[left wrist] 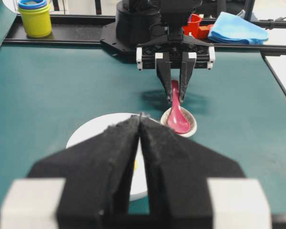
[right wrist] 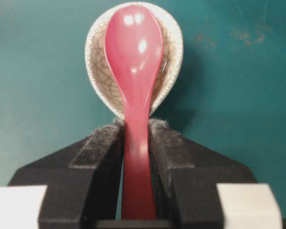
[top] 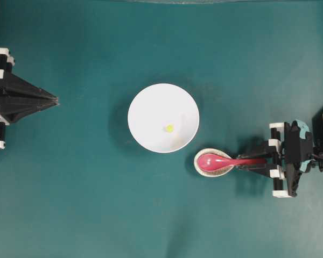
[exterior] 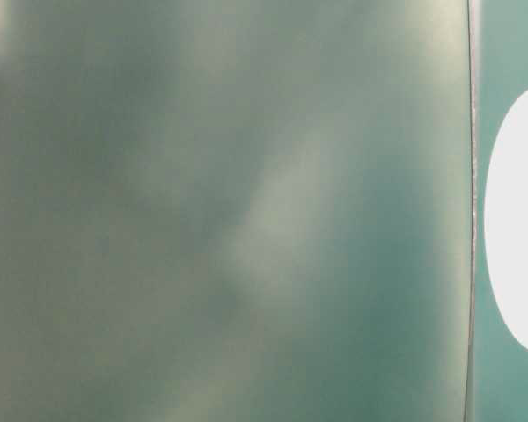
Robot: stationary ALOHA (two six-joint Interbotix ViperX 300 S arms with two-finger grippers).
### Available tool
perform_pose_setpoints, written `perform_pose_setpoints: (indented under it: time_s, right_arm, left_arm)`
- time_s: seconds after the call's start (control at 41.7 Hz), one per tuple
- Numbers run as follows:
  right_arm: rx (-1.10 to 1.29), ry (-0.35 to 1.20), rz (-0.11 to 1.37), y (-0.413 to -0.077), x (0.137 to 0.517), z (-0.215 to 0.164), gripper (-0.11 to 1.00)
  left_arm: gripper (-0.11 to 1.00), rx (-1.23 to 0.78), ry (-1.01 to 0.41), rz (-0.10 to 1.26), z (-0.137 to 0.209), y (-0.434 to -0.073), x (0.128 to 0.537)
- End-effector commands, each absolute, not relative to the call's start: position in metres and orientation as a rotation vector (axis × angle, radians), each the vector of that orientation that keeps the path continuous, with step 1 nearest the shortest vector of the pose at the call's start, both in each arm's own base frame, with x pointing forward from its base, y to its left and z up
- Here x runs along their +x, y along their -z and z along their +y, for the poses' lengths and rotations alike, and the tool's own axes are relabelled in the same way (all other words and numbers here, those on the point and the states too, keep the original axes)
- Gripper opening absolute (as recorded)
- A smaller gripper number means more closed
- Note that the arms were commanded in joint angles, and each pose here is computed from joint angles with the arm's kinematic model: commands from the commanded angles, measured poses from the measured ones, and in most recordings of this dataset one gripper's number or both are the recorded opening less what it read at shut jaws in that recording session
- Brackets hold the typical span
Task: Scoop the yellow hexagonal prism block from the bowl with a spoon using the right arm.
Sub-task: 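Lift the spoon and carry it over the white bowl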
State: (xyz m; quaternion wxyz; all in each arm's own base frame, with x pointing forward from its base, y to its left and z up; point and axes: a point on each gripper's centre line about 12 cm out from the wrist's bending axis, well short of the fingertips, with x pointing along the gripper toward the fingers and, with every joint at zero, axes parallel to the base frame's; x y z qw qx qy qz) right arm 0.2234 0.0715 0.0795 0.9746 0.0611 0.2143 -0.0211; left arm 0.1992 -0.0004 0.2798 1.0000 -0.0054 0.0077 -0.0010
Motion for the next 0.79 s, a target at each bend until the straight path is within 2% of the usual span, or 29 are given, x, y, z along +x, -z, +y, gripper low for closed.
perform_pose_setpoints:
  time_s: [0.0, 0.455, 0.767]
  right_arm:
    - [0.136, 0.036, 0.408, -0.085, 0.227, 0.075, 0.24]
    - [0.28, -0.007, 0.332, -0.133, 0.23, 0.076, 0.24]
    - [0.341, 0.015, 0.336, -0.185, 0.24, 0.048, 0.24]
  left_arm:
    - [0.09, -0.008, 0.003, -0.011, 0.0, -0.291, 0.202]
    - [0.09, -0.008, 0.003, -0.009, 0.0, -0.29, 0.202]
    - [0.09, -0.003, 0.003, -0.009, 0.0, -0.29, 0.202]
